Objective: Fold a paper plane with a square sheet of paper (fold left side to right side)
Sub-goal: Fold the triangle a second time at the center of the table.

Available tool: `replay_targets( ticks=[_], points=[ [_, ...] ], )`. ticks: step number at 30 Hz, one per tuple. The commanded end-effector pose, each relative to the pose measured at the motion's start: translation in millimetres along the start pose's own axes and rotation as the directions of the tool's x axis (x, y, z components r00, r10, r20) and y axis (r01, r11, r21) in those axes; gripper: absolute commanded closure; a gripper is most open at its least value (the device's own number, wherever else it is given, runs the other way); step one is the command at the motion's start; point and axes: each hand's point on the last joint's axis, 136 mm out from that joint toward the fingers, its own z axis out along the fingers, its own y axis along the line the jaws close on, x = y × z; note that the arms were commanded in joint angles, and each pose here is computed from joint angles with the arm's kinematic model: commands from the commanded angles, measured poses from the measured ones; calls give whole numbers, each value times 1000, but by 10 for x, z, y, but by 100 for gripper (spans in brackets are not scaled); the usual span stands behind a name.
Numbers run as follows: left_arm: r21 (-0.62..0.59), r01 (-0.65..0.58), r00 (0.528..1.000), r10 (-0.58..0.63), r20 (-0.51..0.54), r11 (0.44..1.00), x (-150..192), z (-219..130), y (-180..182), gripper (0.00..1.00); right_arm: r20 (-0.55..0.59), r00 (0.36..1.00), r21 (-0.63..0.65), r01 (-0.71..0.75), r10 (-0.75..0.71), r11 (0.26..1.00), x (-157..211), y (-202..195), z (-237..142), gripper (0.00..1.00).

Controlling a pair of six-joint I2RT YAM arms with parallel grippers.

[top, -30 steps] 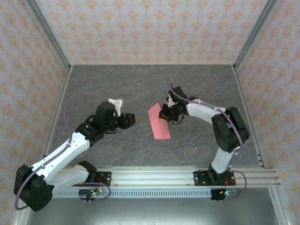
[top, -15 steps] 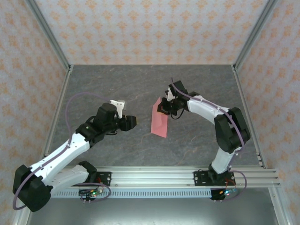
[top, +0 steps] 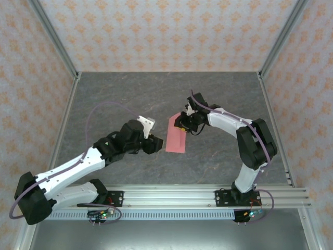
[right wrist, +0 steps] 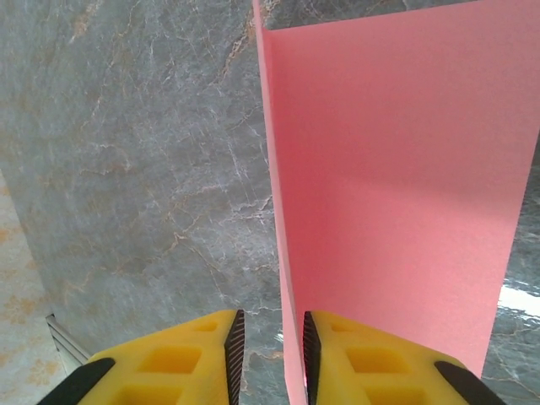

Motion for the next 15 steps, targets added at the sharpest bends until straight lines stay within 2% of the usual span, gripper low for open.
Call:
replay_targets(
  ticks=[1, 8, 15],
  points=[
    [-23, -105, 995, 104, -5, 994, -37, 56, -152, 40, 31, 999, -23, -29, 30, 999, -79, 46, -22, 72],
    [-40, -237, 968, 232, -101, 971, 132, 460, -548, 35, 24, 999, -27, -43, 44, 999, -65, 45, -6, 71],
    [-101, -270, 950, 248, -190, 958, 209, 847, -564, 32, 28, 998, -29, -49, 50, 998, -67, 50, -17, 71]
  ],
)
